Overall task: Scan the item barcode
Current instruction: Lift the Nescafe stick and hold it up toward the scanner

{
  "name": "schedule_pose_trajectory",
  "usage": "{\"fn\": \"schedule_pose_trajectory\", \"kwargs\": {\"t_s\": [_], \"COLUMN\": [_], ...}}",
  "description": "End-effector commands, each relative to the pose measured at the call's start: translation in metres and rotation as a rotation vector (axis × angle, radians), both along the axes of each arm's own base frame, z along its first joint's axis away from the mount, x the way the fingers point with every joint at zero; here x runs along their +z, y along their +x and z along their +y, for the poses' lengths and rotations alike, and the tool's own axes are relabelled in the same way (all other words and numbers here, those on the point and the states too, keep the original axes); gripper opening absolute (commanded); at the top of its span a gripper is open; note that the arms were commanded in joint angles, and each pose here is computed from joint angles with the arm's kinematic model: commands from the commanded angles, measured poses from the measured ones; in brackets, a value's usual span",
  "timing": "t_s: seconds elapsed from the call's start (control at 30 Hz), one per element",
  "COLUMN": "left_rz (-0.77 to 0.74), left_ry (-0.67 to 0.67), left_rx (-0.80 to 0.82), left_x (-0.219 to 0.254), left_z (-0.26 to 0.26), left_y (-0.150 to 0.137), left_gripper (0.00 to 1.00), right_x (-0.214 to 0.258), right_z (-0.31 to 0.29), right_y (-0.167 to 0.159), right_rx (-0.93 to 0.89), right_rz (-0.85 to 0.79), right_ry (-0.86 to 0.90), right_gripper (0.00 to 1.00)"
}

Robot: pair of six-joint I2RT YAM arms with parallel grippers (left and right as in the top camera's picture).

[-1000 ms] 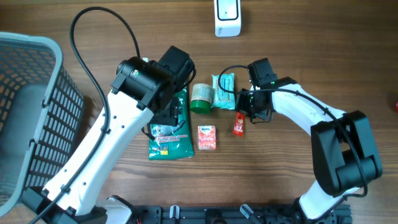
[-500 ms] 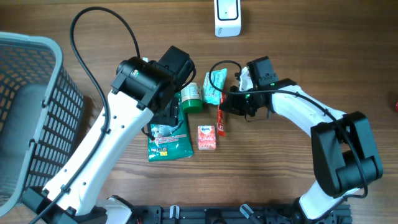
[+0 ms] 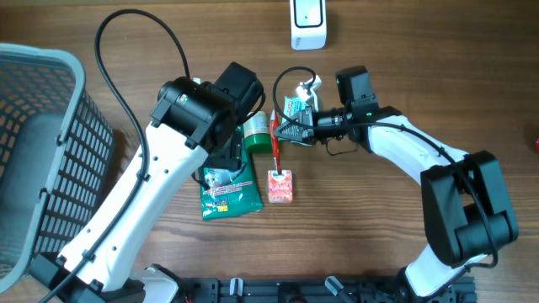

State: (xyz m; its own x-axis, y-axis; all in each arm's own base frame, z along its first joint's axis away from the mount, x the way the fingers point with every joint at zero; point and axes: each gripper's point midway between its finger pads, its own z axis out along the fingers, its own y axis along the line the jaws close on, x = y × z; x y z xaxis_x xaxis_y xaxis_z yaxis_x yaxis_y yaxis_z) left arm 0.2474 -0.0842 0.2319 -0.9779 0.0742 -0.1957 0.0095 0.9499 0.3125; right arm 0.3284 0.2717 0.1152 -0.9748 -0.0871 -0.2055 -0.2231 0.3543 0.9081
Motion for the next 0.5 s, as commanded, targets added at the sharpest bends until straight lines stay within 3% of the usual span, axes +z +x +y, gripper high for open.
{"fn": "schedule_pose_trajectory", "kwargs": {"t_s": [0.0, 0.27, 0.47], "left_rz": [-0.029, -0.029, -0.029], "left_ry": [0.001, 0.001, 0.001], "left_rx": [0.020, 0.019, 0.020], "left_x": [0.005, 0.005, 0.005], "left_z": [0.004, 0.004, 0.004], "left_y": [0.000, 0.000, 0.000], "left_gripper": [1.00, 1.00, 1.00], "right_x": [0.033, 0.080, 0.120], "right_z": [0.009, 0.013, 0.012], "right_y": [-0.013, -0.028, -0.034], "right_rx": [0.110, 0.295, 0.339], "right_rz": [-0.075, -0.234, -0.015], "right_ry": [0.138, 0.354, 0.383], "right_gripper": [0.04, 0.05, 0.05]}}
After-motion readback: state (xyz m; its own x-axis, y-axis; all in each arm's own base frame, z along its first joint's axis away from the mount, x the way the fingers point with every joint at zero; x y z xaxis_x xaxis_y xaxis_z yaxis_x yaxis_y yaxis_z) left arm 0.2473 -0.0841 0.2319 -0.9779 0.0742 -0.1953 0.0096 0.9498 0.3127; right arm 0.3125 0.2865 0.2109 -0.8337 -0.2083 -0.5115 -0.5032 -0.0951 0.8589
